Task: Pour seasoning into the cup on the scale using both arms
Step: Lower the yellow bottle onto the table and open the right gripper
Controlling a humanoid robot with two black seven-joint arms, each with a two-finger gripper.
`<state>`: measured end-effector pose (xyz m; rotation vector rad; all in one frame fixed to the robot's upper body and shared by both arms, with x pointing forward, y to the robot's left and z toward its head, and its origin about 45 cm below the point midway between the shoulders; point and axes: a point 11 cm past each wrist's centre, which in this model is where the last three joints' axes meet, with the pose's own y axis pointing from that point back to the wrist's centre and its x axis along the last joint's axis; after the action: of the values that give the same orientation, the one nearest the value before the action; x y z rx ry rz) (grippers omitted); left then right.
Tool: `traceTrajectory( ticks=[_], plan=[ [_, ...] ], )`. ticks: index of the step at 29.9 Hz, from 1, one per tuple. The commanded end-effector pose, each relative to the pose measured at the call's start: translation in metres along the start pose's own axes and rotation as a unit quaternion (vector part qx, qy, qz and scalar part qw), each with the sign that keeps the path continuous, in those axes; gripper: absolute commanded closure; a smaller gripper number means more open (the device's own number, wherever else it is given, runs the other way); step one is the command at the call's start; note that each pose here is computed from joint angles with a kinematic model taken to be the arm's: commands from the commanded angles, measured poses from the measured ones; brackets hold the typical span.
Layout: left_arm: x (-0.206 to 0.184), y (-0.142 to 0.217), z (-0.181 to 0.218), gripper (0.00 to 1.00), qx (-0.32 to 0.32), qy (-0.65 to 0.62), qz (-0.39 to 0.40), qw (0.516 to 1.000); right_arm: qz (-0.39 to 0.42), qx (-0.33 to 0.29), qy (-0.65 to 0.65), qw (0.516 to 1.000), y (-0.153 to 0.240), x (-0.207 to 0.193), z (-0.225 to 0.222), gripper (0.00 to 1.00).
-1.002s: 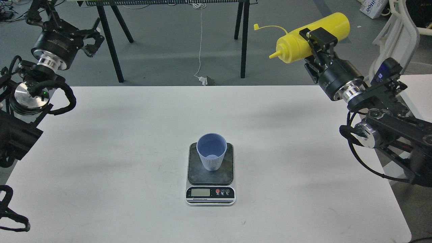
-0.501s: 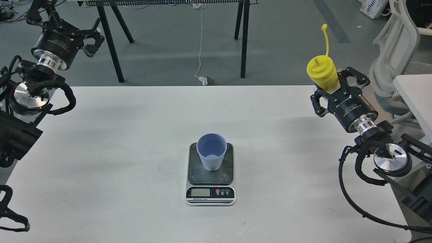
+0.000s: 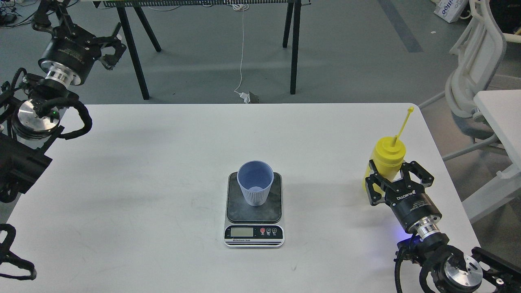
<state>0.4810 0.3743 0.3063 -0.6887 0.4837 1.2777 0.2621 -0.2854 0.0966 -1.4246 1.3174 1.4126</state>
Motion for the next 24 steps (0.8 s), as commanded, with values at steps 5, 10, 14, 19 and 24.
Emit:
traceTrajectory(
  ticks=[5, 10, 14, 19, 24],
  plan=[
    [0.001, 0.001, 0.003, 0.00, -0.001, -0.001, 0.000, 1.000, -0.003, -0.006, -0.022, 1.000, -0.002, 0.002, 0.019, 0.50],
    [0.001, 0.001, 0.002, 0.00, 0.000, -0.002, 0.001, 1.000, -0.001, -0.009, -0.017, 1.000, -0.002, 0.003, 0.017, 0.47],
    [0.000, 0.000, -0.001, 0.00, 0.000, 0.001, 0.001, 1.000, 0.008, -0.004, -0.006, 1.000, -0.001, 0.009, 0.010, 0.46],
    [0.001, 0.001, 0.000, 0.00, 0.000, 0.000, 0.001, 1.000, 0.017, 0.000, 0.005, 1.000, 0.000, 0.015, 0.003, 0.46],
    [0.000, 0.000, -0.001, 0.00, 0.000, 0.001, 0.001, 1.000, 0.018, 0.000, 0.006, 1.000, 0.000, 0.017, 0.003, 0.42]
  ],
)
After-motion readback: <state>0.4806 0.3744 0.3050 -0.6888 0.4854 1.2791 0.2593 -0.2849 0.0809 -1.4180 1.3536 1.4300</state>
